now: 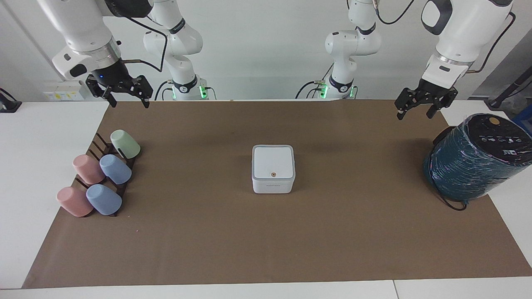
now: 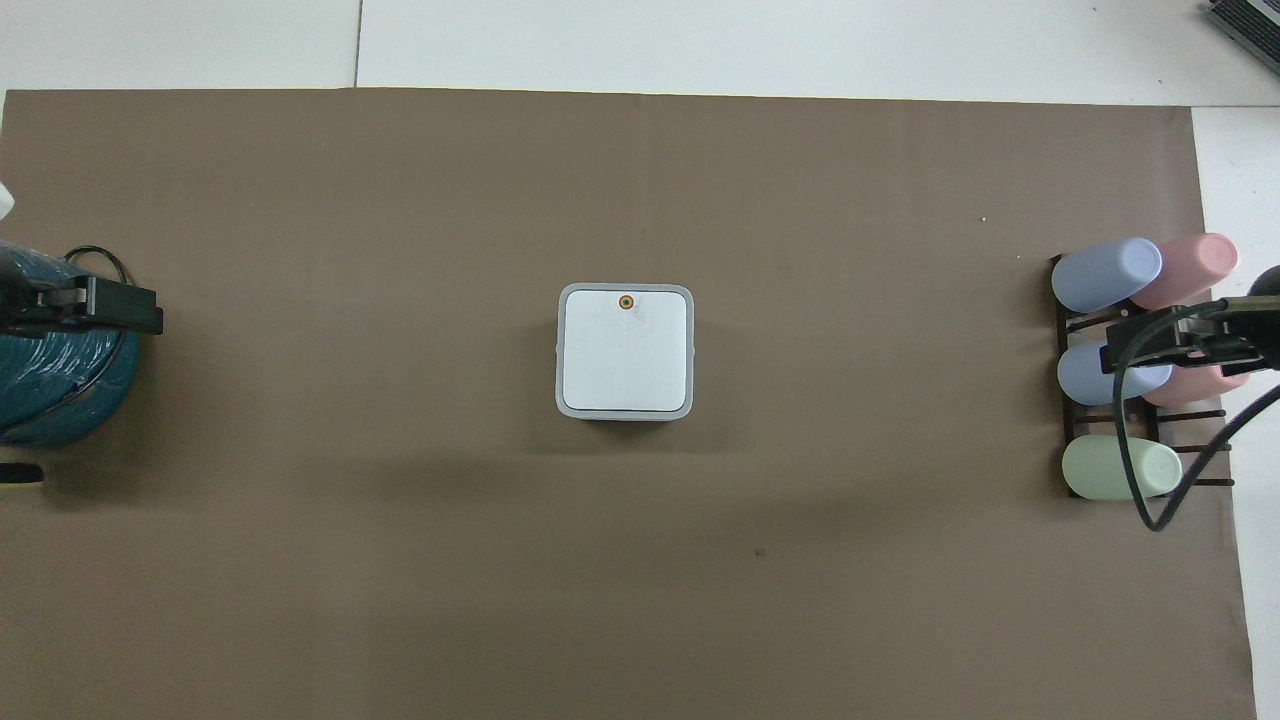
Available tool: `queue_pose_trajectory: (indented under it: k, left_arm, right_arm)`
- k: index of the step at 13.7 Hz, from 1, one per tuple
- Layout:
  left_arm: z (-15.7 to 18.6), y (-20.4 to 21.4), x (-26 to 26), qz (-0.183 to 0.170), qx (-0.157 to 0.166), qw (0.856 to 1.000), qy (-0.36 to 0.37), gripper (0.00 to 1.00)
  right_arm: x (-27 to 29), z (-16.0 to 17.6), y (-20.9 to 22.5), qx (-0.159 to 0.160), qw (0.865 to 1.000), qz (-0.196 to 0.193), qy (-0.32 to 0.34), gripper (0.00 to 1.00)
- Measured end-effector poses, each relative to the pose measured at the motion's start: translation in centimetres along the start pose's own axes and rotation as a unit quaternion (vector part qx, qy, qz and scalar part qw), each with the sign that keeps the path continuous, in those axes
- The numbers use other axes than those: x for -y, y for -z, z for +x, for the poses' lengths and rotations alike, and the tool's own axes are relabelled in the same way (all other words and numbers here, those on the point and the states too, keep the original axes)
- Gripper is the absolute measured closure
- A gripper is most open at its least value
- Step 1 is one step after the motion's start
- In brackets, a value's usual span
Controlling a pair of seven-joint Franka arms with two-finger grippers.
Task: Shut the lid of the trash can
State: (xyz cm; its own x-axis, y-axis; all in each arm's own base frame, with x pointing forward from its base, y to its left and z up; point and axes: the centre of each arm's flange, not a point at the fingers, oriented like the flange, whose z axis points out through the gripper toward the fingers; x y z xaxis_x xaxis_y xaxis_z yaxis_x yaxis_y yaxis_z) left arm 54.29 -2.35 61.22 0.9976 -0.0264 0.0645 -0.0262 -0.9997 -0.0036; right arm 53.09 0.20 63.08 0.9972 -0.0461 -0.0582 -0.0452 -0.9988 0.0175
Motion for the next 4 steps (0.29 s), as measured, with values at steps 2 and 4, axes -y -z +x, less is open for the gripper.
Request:
queue_pose_trajectory:
  k: [2, 4]
  left_arm:
    - [0.00, 0.01, -0.02, 0.000, 0.000, 1.000, 0.000, 0.00]
    - [-0.01, 0.01, -0.08, 0.000, 0.000, 1.000, -0.001, 0.00]
  right_arm:
    - [0.00, 0.00, 0.00, 0.000, 1.000, 0.000, 0.000, 0.00]
    - [0.00, 0.00, 0.00, 0.000, 1.000, 0.000, 0.000, 0.00]
